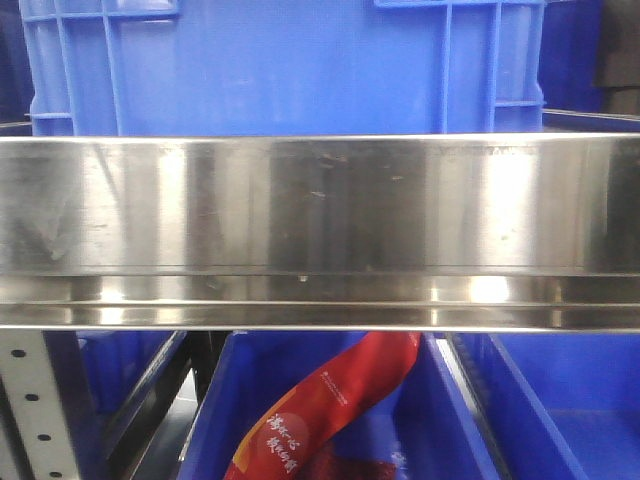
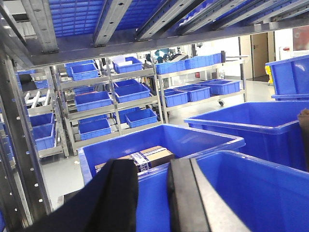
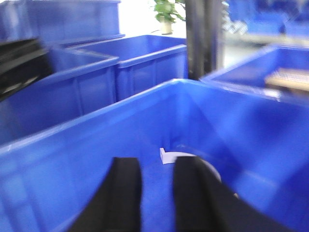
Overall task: Grab PVC pipe and place in blue bin
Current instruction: 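Open both grippers to release the PVC piece inside the bin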
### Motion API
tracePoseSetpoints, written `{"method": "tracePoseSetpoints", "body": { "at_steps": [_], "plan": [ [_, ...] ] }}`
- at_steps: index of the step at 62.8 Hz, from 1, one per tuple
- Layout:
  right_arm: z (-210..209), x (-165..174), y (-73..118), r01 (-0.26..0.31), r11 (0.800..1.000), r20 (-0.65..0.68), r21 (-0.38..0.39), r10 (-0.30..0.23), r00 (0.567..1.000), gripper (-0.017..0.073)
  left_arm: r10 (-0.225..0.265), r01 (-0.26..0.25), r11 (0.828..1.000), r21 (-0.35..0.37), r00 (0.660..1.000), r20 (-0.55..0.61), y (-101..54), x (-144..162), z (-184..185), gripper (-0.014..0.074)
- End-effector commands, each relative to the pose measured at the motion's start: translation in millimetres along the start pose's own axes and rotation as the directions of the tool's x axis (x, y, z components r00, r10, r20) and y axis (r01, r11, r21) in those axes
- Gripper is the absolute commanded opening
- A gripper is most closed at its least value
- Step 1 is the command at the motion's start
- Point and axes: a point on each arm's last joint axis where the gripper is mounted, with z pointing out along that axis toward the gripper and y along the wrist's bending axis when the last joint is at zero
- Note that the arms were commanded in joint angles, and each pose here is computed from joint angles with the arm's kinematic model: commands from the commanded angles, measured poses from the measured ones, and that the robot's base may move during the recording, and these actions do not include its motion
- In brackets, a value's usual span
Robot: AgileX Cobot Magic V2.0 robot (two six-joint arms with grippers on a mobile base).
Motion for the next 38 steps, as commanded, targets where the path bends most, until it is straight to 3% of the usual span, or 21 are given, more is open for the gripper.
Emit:
{"method": "tracePoseSetpoints", "body": {
  "at_steps": [1,6,19,26,32,38],
  "plan": [
    [-8.5,-10.5,5.4,0.044,0.999,0.032,-0.007,-0.044,0.999,0.0009,0.002,-0.002,1.0,-0.007,0.999,0.036,2.3,-9.3,-1.8,0.013],
    [-13.0,-14.6,7.5,0.051,0.999,0.047,-0.003,-0.05,0.998,-0.0029,0.011,-0.01,1.0,-0.006,0.999,0.045,2.6,-12.6,-3.7,0.013],
    [-22.1,-22.1,11.1,0.077,0.997,0.07,0.012,-0.077,0.995,-0.0029,0.017,-0.017,1.0,-0.01,0.997,0.07,4.5,-28.7,-15.1,0.013],
    [-28.7,-26.3,14.2,0.1,0.995,0.08,0.017,-0.101,0.992,-0.0092,0.018,-0.018,1.0,-0.01,0.999,0.045,6.1,-35.9,-23.4,0.0107],
    [-34.5,-30.0,17.9,0.122,0.992,0.087,0.012,-0.123,0.989,-0.0169,0.018,-0.018,1.0,-0.009,1.0,0.011,7.2,-40.4,-30.4,0.0032],
    [-36.5,-31.5,19.0,0.125,0.992,0.093,0.011,-0.125,0.988,-0.0169,0.019,-0.019,1.0,-0.01,1.0,-0.003,8.2,-45.2,-36.4,-0.0102]
  ]
}}
